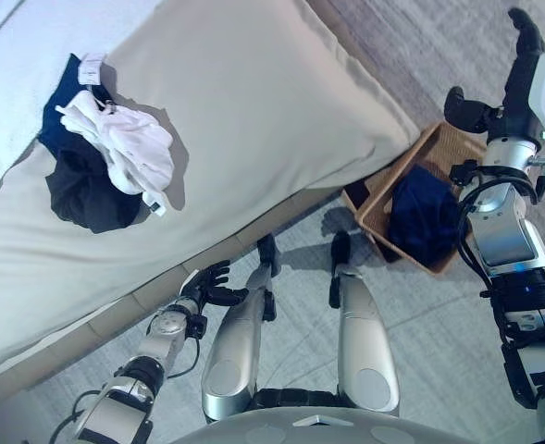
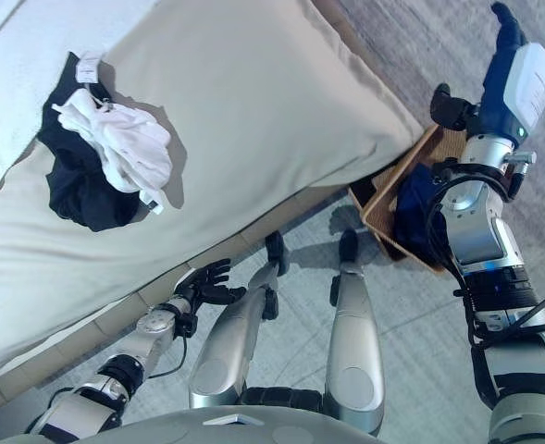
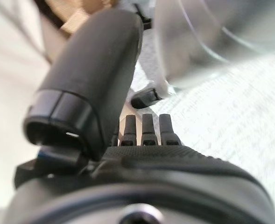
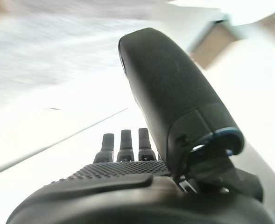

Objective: Pick up the clothes from the bed and place them into the basket

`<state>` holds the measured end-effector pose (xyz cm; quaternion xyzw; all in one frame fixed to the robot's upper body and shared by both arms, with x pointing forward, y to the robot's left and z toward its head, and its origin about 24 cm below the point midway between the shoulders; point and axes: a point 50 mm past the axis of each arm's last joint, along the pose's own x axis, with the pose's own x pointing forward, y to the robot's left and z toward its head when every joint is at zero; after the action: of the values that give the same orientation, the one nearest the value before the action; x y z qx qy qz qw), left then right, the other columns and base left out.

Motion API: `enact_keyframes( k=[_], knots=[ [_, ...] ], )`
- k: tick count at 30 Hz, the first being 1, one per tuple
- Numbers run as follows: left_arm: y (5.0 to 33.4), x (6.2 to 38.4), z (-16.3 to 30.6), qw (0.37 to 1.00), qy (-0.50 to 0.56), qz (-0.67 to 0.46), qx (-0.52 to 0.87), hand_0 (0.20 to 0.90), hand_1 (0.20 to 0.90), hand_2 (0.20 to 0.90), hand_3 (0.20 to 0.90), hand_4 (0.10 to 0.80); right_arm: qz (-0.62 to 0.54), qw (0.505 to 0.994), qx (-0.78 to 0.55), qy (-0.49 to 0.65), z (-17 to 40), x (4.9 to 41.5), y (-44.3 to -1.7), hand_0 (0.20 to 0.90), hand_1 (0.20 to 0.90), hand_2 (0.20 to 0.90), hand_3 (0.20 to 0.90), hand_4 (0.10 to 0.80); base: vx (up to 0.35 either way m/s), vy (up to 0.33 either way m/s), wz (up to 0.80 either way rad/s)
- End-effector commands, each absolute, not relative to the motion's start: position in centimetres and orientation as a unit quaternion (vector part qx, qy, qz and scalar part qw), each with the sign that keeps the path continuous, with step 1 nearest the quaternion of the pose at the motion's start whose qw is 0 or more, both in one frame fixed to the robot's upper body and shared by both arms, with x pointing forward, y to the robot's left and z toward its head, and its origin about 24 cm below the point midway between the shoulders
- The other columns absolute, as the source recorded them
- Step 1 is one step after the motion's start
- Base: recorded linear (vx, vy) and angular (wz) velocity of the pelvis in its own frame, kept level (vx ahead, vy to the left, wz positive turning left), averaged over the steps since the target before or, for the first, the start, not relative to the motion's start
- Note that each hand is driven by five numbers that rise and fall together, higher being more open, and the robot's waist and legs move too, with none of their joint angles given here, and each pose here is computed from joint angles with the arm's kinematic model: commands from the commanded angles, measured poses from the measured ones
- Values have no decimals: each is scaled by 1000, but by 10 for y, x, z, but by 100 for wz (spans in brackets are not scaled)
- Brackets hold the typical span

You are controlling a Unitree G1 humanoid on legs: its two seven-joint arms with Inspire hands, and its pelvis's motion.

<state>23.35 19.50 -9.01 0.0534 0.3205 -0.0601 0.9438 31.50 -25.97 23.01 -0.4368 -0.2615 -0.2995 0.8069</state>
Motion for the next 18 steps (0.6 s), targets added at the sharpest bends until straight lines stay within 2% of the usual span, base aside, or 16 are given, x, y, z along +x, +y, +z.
enact_keyframes(
  k=[1,6,12,18],
  knots=[
    [229,192,-111,921,383,-21,65,900,900,900,900,800,-261,768,-482,-333,263,306,-246,900,900,900,900,800,109,177,52],
    [238,181,-116,913,403,-10,64,900,900,900,900,800,-169,796,-522,-256,241,331,-234,900,900,900,900,800,93,165,50],
    [259,180,-112,905,420,18,68,900,900,900,900,800,-100,807,-540,-217,232,361,-203,900,900,900,900,800,69,102,50],
    [276,188,-102,906,416,23,74,900,900,900,900,800,-112,835,-512,-166,246,397,-182,900,900,900,900,800,17,45,42]
  ],
)
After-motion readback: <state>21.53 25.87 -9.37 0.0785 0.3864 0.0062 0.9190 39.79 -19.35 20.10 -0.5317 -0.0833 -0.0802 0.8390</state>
